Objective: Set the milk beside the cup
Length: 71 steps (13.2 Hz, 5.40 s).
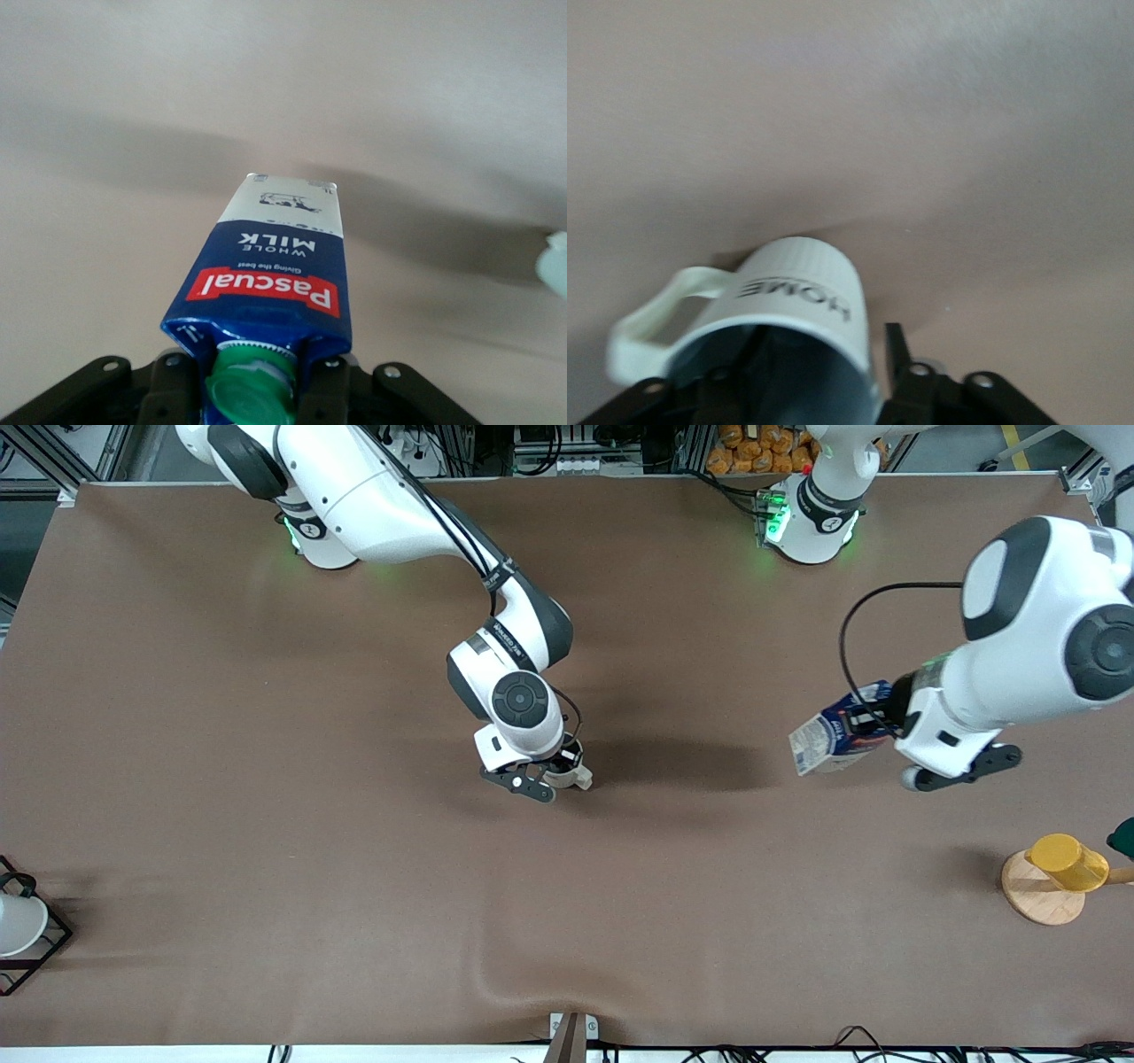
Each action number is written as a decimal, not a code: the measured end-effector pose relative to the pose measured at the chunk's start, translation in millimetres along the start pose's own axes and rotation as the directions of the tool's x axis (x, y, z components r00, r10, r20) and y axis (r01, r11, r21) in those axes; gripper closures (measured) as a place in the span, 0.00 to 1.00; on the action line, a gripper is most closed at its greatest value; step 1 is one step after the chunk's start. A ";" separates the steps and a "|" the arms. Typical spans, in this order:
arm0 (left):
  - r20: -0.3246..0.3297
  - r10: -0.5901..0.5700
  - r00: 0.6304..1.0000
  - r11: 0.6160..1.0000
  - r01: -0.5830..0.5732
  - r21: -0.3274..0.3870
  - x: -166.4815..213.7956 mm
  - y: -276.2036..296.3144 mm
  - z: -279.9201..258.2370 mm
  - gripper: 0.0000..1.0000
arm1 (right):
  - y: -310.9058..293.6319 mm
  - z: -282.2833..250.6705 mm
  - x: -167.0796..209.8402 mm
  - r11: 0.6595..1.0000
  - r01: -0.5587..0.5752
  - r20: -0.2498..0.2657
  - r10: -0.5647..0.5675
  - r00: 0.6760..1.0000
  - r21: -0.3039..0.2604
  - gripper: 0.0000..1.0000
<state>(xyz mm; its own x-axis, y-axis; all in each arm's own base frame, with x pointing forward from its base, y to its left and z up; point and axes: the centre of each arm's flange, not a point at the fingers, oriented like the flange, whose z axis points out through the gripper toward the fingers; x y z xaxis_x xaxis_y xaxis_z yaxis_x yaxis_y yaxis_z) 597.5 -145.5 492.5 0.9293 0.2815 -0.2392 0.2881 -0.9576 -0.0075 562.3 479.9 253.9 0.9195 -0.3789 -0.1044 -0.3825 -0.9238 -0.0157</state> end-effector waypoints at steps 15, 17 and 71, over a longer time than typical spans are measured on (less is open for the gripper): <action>0.035 0.135 0.990 0.991 -0.135 -0.023 -199.1 248.0 54.7 0.64 | 257.4 -150.3 246.9 0.920 0.391 -0.063 -0.389 0.919 0.015 0.00; -0.023 0.136 0.990 0.990 -0.137 -0.023 -205.2 274.1 76.7 0.64 | 297.5 -164.1 248.2 0.912 0.409 -0.054 -0.408 0.911 0.013 0.00; -0.261 0.116 0.959 0.991 -0.094 0.093 -67.1 50.7 -84.9 0.00 | 485.7 -378.3 163.0 0.927 0.374 -0.058 -0.375 0.925 -0.034 0.00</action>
<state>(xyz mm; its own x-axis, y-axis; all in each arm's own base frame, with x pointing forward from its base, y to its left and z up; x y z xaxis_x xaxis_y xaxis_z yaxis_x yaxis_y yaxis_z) 569.4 -207.6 590.6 0.9843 0.1753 0.0229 0.1765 -0.9814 -0.0756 560.7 -51.1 605.5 0.9994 -0.0068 -0.0334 -0.0075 -0.9998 -0.0193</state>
